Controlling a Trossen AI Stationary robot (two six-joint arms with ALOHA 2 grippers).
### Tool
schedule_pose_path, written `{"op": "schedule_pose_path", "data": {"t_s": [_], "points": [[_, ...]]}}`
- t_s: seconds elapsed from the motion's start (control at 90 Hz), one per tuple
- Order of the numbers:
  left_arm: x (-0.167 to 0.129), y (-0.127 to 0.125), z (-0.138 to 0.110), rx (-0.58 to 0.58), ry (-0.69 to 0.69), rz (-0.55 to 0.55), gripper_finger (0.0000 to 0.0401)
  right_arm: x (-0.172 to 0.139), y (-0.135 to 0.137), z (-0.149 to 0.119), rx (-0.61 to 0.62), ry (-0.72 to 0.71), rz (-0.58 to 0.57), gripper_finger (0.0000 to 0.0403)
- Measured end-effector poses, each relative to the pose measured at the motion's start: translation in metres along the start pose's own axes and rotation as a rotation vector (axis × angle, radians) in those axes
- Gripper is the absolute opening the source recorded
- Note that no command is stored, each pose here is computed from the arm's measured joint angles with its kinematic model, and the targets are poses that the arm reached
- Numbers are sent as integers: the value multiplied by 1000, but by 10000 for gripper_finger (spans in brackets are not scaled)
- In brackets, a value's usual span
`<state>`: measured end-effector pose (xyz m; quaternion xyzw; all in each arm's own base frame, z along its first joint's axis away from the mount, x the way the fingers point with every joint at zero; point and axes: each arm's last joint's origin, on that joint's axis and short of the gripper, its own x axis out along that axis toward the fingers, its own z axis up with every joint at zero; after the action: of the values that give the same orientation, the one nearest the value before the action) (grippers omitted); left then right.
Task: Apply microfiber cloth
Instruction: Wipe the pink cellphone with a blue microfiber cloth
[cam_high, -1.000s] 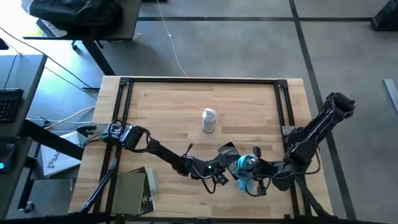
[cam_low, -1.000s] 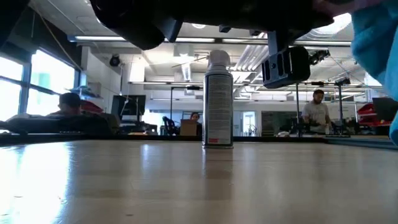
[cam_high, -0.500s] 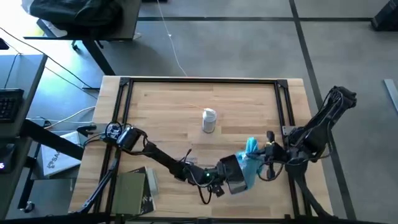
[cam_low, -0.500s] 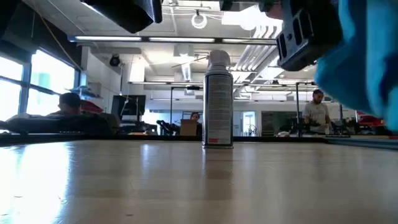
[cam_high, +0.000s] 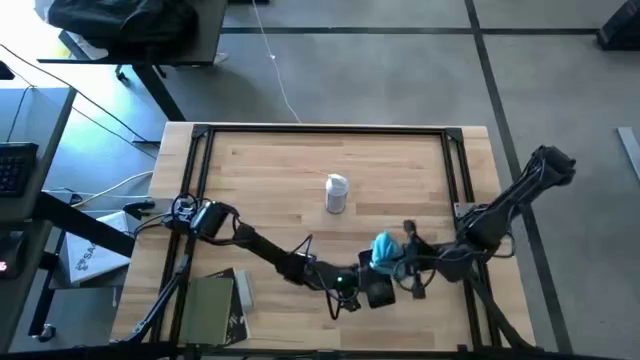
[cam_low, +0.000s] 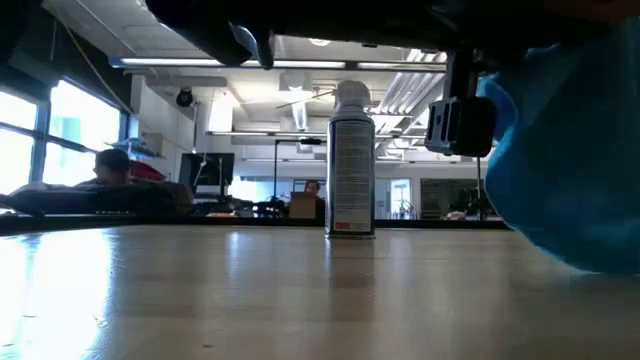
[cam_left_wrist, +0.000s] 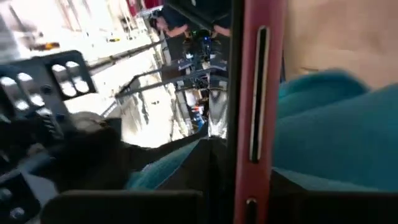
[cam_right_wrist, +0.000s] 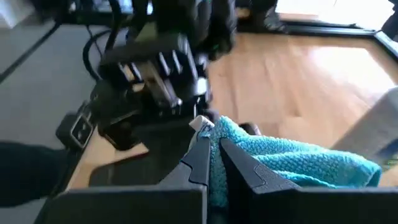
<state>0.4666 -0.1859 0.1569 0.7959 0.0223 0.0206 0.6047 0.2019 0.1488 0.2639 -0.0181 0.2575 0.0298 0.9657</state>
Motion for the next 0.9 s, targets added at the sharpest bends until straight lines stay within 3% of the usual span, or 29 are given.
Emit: {"op": "schedule_pose_path", "data": {"t_s": [0.222,0.456,0.9], "points": [[-2,-4,6,115,-65,-7,11,29,-2,-8,-30,77,-8,0],[-2,-5,9,186,-129,10,11,49,-7,1,-120,10,45,0],[0,-5,5,177,-204,37,11,58,-19,4,-193,15,85,0]]}}
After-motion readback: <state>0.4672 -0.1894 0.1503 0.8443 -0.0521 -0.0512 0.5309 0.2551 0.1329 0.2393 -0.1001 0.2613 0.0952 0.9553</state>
